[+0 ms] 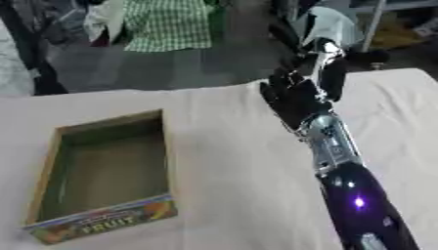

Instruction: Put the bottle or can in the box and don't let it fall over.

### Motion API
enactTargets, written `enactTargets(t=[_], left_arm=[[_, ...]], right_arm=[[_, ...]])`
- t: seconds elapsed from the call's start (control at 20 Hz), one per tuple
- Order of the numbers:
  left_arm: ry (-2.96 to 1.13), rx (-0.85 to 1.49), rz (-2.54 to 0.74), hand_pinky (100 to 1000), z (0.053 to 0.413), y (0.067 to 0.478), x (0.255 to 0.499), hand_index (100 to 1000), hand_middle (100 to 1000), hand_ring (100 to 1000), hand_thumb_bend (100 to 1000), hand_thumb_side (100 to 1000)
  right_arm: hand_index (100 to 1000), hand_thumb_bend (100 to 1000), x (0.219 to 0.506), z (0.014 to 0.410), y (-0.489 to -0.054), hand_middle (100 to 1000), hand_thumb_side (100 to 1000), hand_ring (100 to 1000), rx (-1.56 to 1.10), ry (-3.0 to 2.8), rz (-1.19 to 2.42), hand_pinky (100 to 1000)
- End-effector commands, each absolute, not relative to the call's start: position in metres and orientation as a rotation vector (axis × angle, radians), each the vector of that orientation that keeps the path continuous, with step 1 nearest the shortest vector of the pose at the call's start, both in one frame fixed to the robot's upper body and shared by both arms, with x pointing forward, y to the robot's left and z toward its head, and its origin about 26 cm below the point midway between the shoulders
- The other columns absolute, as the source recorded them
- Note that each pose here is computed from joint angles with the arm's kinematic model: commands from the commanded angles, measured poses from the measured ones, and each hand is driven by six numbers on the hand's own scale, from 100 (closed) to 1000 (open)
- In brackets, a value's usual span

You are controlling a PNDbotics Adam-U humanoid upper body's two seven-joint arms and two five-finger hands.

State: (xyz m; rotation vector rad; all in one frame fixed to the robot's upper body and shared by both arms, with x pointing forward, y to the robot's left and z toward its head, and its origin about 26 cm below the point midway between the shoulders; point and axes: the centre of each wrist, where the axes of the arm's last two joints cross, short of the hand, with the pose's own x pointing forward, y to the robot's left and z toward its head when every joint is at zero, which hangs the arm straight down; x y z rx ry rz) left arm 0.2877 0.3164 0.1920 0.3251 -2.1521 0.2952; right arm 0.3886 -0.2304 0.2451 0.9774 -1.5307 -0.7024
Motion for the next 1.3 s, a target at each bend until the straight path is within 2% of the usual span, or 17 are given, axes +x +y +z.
enactTargets(t=[0.05, 1.3], left_arm=[[-2.183, 0.33, 0.274, 827, 0.2, 0.317, 0.285, 823, 796, 857, 836, 623], [-2.178, 0.32, 0.26, 828, 0.199, 0.315, 0.285, 822, 797, 858, 834, 623]], right_arm=[[982, 267, 0.388, 0.257, -0.236, 271, 898, 105, 0.972, -1.581, -0.695, 100], [978, 261, 0.405, 0.265, -0.249, 272, 908, 106, 0.914, -1.629, -0.744, 100]])
